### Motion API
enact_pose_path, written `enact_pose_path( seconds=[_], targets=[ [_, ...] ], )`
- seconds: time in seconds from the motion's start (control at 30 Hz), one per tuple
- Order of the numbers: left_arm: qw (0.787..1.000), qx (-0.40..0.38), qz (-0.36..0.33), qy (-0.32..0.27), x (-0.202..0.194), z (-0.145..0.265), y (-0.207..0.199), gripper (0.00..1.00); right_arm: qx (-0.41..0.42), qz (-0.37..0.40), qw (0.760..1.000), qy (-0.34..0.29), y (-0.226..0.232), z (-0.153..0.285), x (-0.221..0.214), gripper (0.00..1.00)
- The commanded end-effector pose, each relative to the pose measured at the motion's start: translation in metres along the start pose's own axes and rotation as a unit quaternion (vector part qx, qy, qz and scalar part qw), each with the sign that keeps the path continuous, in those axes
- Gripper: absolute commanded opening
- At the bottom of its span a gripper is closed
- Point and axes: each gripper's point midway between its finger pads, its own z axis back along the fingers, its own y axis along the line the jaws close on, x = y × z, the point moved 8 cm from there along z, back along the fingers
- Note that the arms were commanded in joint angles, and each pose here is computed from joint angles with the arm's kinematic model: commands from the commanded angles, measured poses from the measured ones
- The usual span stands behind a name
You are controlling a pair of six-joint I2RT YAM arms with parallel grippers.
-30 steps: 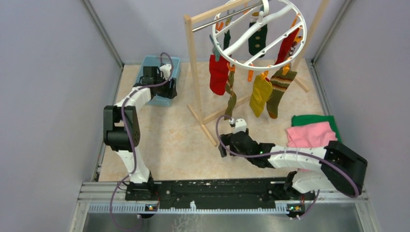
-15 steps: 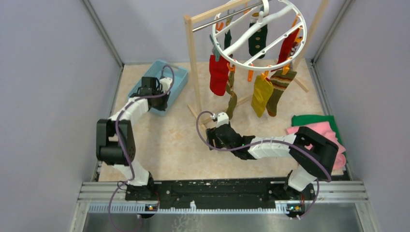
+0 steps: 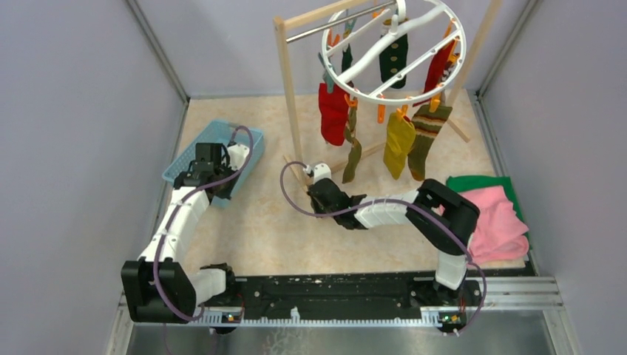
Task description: Remove the socks clipped to the hanger
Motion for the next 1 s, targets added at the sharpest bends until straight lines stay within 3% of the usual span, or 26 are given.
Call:
enact_pose_path(
  seconds=[0.0,0.3,0.43,0.47,0.67,0.87,0.97],
  targets=[
    [0.999,0.001,-0.044,0.024,-0.012,0.022,0.001,0.00,0.033,-0.018,0.999,-0.019,0.019,-0.029,0.034,0.11],
    [0.993,-0.044,-0.105,0.038,-0.019,0.046,-0.005,0.00,0.071,-0.038,0.996,-0.031,0.057,-0.082,0.088,0.09],
    [0.986,-0.069,-0.145,0.046,-0.028,0.056,-0.009,0.00,0.089,-0.065,0.993,-0.036,0.063,-0.099,0.103,0.12],
    [0.982,-0.082,-0.161,0.051,-0.032,0.058,-0.011,0.00,0.091,-0.067,0.993,-0.036,0.065,-0.102,0.106,0.15],
    [0.962,-0.113,-0.239,0.064,-0.049,0.067,-0.016,0.00,0.108,-0.091,0.989,-0.040,0.058,-0.094,0.121,0.58],
    [0.934,-0.147,-0.321,0.055,-0.053,0.093,-0.019,0.00,0.121,-0.095,0.987,-0.045,0.046,-0.054,0.115,0.77],
    [0.930,-0.122,-0.340,0.069,-0.054,0.103,-0.013,0.00,0.130,-0.100,0.985,-0.051,0.038,-0.034,0.113,0.83]
  ],
)
